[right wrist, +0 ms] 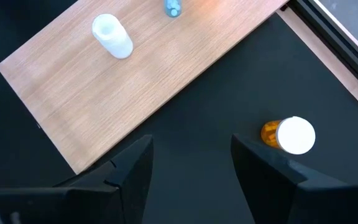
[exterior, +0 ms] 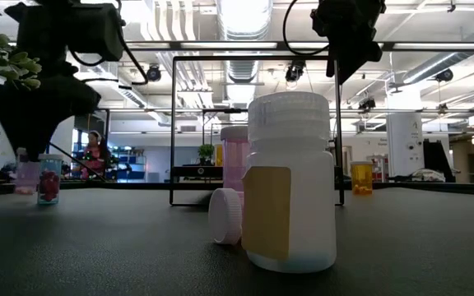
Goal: Pick and place medicine bottles onto shelf by color
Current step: Put the top pink pill bottle on the shelf
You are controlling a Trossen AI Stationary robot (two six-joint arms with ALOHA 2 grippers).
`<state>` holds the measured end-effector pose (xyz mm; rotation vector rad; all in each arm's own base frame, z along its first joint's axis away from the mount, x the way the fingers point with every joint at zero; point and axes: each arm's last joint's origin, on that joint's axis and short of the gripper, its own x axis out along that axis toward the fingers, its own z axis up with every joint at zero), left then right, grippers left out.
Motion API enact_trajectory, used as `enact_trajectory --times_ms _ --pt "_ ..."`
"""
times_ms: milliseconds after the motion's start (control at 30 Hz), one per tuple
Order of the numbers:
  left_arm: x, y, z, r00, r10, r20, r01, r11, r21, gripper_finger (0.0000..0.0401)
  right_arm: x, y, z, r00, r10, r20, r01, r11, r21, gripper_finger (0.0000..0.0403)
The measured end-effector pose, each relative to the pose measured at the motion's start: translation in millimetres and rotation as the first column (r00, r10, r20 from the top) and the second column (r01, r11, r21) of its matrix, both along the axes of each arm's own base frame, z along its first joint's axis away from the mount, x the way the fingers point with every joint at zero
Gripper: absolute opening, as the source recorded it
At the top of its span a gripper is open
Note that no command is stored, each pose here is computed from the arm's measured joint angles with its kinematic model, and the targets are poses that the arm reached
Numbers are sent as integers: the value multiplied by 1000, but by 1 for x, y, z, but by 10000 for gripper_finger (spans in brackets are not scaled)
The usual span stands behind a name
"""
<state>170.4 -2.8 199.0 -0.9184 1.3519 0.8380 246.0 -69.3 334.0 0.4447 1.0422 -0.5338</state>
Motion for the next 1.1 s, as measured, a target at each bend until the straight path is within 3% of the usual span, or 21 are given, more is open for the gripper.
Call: enact_trajectory --times_ms 333,667,833,1100 --pt "14 17 36 992 68 103 -82 988 135 108 0 0 0 1000 2 -2 -2 1000 1 205" --pt "43 22 93 951 75 299 -126 980 155 108 -3 1 -2 999 11 -42 -11 1000 8 205" --pt "79 24 105 934 -8 358 -55 985 166 109 -3 4 -2 999 24 -47 -23 1000 9 205" --pt "141 26 107 928 -166 334 115 979 166 109 0 20 -2 995 88 -48 -88 996 10 205"
